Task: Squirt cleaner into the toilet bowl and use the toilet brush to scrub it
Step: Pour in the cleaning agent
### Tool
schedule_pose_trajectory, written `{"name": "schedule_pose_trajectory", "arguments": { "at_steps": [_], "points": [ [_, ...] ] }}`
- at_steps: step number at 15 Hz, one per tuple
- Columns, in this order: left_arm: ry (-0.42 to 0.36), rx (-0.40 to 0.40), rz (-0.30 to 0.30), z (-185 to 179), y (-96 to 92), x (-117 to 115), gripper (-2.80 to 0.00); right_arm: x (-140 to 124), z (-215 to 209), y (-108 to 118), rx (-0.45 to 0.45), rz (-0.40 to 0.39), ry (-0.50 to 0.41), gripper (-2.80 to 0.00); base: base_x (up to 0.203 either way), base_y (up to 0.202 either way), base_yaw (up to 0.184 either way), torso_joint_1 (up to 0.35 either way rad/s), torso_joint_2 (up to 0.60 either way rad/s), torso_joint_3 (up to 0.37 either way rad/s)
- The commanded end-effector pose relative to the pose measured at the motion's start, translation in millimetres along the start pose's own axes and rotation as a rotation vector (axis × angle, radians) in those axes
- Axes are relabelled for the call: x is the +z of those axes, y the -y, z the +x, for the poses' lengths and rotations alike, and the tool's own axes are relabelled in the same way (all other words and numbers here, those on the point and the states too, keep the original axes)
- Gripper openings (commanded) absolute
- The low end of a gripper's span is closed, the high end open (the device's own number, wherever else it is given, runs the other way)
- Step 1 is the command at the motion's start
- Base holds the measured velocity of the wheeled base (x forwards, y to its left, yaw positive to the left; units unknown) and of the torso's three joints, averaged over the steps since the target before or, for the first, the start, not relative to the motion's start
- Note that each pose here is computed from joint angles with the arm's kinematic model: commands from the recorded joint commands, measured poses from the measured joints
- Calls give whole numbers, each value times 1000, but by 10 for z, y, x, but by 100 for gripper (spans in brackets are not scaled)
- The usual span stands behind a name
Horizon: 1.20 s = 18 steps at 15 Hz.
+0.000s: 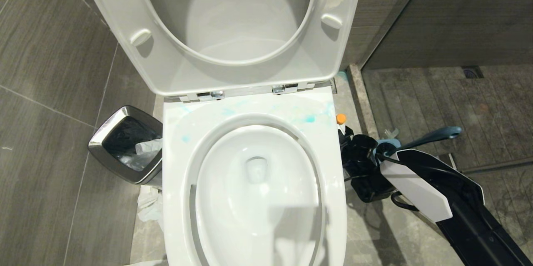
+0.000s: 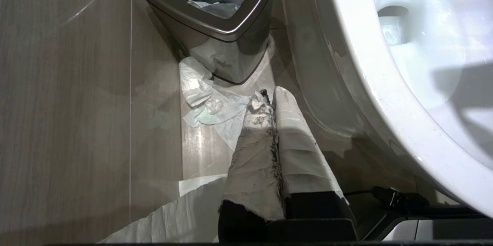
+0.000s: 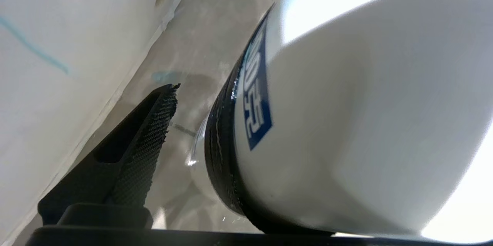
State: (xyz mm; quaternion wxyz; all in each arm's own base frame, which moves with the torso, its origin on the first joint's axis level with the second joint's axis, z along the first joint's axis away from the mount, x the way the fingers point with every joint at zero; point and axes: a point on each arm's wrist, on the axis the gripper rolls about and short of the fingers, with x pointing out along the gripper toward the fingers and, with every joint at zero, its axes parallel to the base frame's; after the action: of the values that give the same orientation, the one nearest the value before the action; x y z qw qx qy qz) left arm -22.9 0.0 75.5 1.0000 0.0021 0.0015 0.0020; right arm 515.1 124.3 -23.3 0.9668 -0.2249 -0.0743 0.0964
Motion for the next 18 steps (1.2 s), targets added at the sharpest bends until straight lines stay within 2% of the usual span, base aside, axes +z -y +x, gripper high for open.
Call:
{"name": "schedule_pose_trajectory", "arguments": {
  "at_steps": [1, 6, 7, 15, 18],
  "points": [
    [-2, 0, 0, 1, 0, 0, -280, -21, 17, -12, 4, -13, -3, 0, 0, 0, 0, 0, 0, 0],
    [-2, 1, 0, 1, 0, 0, -280, -40, 25, -14, 5, -10, -7, 0, 0, 0, 0, 0, 0, 0],
    [-2, 1, 0, 1, 0, 0, -280, -29, 32, -9, 3, -10, -2, -280, 0, 0, 0, 0, 0, 0],
    [-2, 1, 0, 1, 0, 0, -280, 68, 69, 40, -15, 8, 33, -280, 0, 0, 0, 0, 0, 0],
    [-2, 1, 0, 1, 0, 0, -280, 188, 57, 102, -22, 24, 40, -280, 0, 0, 0, 0, 0, 0]
  ]
}}
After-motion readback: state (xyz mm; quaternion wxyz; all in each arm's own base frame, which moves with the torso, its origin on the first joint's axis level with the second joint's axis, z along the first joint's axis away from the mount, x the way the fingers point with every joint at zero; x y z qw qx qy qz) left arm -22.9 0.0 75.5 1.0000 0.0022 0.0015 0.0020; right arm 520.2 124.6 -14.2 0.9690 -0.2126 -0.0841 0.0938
